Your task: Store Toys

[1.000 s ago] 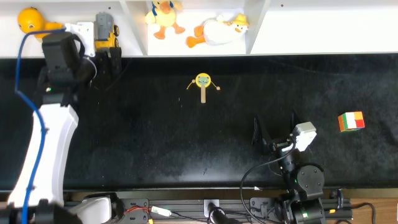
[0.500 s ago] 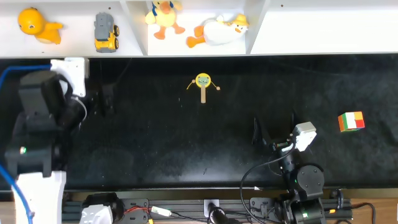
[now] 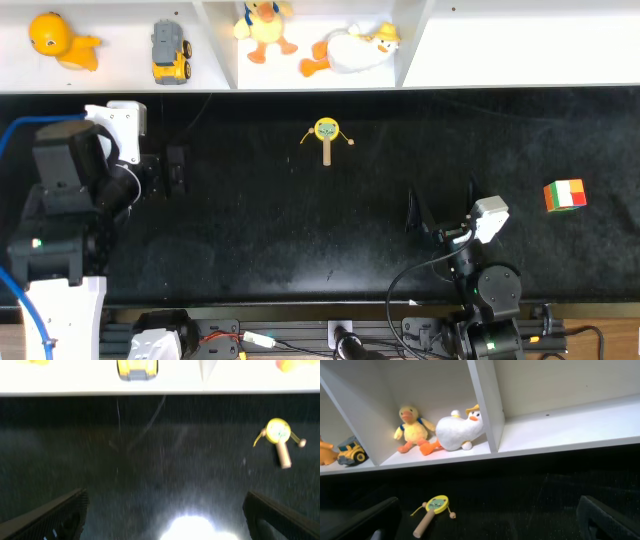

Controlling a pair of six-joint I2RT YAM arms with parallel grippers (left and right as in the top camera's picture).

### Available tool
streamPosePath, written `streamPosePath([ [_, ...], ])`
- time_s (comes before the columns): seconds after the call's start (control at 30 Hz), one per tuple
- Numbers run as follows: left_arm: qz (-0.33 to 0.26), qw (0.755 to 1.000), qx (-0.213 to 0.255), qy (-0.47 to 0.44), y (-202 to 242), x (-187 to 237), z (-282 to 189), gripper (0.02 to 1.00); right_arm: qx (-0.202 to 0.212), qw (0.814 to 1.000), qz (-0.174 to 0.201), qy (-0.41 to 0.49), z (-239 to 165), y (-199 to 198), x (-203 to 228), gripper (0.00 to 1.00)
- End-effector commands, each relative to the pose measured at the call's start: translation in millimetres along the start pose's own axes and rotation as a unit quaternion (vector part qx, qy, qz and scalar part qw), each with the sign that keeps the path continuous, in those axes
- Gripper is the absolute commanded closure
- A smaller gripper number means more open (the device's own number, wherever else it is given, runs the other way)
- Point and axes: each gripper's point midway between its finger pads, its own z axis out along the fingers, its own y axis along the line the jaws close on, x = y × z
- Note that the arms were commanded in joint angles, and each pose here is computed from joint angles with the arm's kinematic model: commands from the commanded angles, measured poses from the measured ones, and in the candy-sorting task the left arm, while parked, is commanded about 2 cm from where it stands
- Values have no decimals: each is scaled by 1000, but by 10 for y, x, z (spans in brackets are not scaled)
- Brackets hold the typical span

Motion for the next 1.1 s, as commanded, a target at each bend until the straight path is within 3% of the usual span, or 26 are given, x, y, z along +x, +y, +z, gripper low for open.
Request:
streamPosePath([
  [0.03,-7,999,1,38,-3,117,53,20,-5,1000,1,1,3,11,36,7],
  [0.23,-6,1000,3,27,-5,57,83,20,-5,1000,1,1,3,11,37,7],
  [0.43,3,996,-53,-78,167,-63,-57,20,-4,1000,1,1,3,10,38,5],
  [0.73,-52,977,-41,-204,170,496,72,20,-4,1000,1,1,3,10,38,5],
  [1.1,-103,942,-19,-318,227,823,426,23,-4,1000,1,1,3,10,38,5],
])
